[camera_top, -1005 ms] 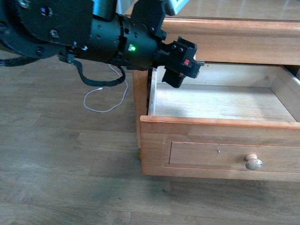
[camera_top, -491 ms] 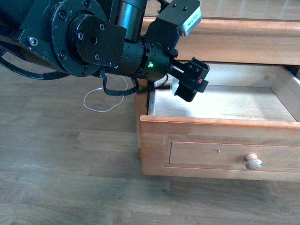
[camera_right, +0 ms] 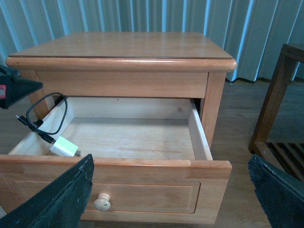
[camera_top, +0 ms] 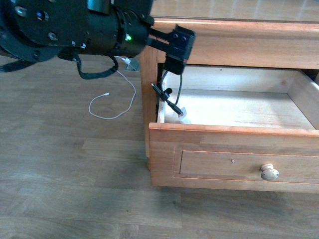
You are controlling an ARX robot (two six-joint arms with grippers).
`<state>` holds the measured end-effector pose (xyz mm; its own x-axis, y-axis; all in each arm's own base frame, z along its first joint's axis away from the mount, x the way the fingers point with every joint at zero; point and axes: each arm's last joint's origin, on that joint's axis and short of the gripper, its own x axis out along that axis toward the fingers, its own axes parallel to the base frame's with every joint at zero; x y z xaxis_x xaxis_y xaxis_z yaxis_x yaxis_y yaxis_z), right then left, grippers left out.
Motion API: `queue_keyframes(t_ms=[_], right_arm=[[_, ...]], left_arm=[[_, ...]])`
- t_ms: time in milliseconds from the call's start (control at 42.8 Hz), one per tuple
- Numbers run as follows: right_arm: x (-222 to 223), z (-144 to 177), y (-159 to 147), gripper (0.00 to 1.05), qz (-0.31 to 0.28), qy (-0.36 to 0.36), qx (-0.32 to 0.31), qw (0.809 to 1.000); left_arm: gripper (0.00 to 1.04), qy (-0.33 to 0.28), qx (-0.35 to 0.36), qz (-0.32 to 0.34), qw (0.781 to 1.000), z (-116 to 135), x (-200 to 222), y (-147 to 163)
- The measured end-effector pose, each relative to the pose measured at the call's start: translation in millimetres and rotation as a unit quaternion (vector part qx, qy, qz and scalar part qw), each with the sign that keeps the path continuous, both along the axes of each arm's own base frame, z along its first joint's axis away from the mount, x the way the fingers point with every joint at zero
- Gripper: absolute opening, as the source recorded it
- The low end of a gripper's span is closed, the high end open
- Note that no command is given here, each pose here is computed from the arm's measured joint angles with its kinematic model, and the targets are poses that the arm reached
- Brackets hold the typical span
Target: Put charger into drawer
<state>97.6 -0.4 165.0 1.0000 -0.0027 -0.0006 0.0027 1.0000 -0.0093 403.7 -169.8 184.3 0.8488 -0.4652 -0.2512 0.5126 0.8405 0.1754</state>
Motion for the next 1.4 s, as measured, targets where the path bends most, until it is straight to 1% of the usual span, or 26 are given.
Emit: queue_keyframes(t_ms=[70, 234, 281, 444, 701, 865, 1005, 1076, 1286, 1403], right_arm=[[0.0, 0.0, 0.0, 0.96, 0.000, 0.000, 0.000, 1.000], [0.0, 0.0, 0.0, 0.96, 0.000, 0.000, 0.000, 1.000], [0.0, 0.0, 0.0, 0.96, 0.000, 0.000, 0.000, 1.000], [0.0, 0.0, 0.0, 0.96, 0.000, 0.000, 0.000, 1.000], [0.0, 0.0, 0.0, 0.96, 0.000, 0.000, 0.000, 1.000], [0.0, 0.0, 0.0, 0.96, 0.000, 0.000, 0.000, 1.000], [0.0, 0.0, 0.0, 0.96, 0.000, 0.000, 0.000, 1.000], [0.0, 0.0, 0.0, 0.96, 0.000, 0.000, 0.000, 1.000], [0.0, 0.0, 0.0, 0.96, 0.000, 0.000, 0.000, 1.000], [0.0, 0.0, 0.0, 0.96, 0.000, 0.000, 0.000, 1.000]], left_arm=[[0.99, -0.010, -0.011, 0.031, 0.999, 11.2, -5.3, 17.0], [0.99, -0.029, -0.017, 0.092, 0.995, 31.3, -21.7, 44.6], [0.99, -0.039, -0.019, 0.113, 0.993, 40.3, -31.9, 56.1], [0.99, -0.066, -0.024, 0.158, 0.985, 61.0, -75.2, 86.4], [0.99, -0.093, -0.039, 0.210, 0.972, 80.9, -133.3, 117.9], [0.99, -0.098, -0.050, 0.244, 0.964, 84.1, -175.4, 134.7], [0.99, -0.102, -0.059, 0.264, 0.957, 82.7, -200.4, 143.5], [0.99, -0.100, -0.075, 0.281, 0.951, 80.7, -216.5, 152.0], [0.99, -0.101, -0.109, 0.329, 0.933, 75.9, -250.2, 169.4], [0.99, -0.098, -0.123, 0.343, 0.926, 72.7, -266.3, 175.8]])
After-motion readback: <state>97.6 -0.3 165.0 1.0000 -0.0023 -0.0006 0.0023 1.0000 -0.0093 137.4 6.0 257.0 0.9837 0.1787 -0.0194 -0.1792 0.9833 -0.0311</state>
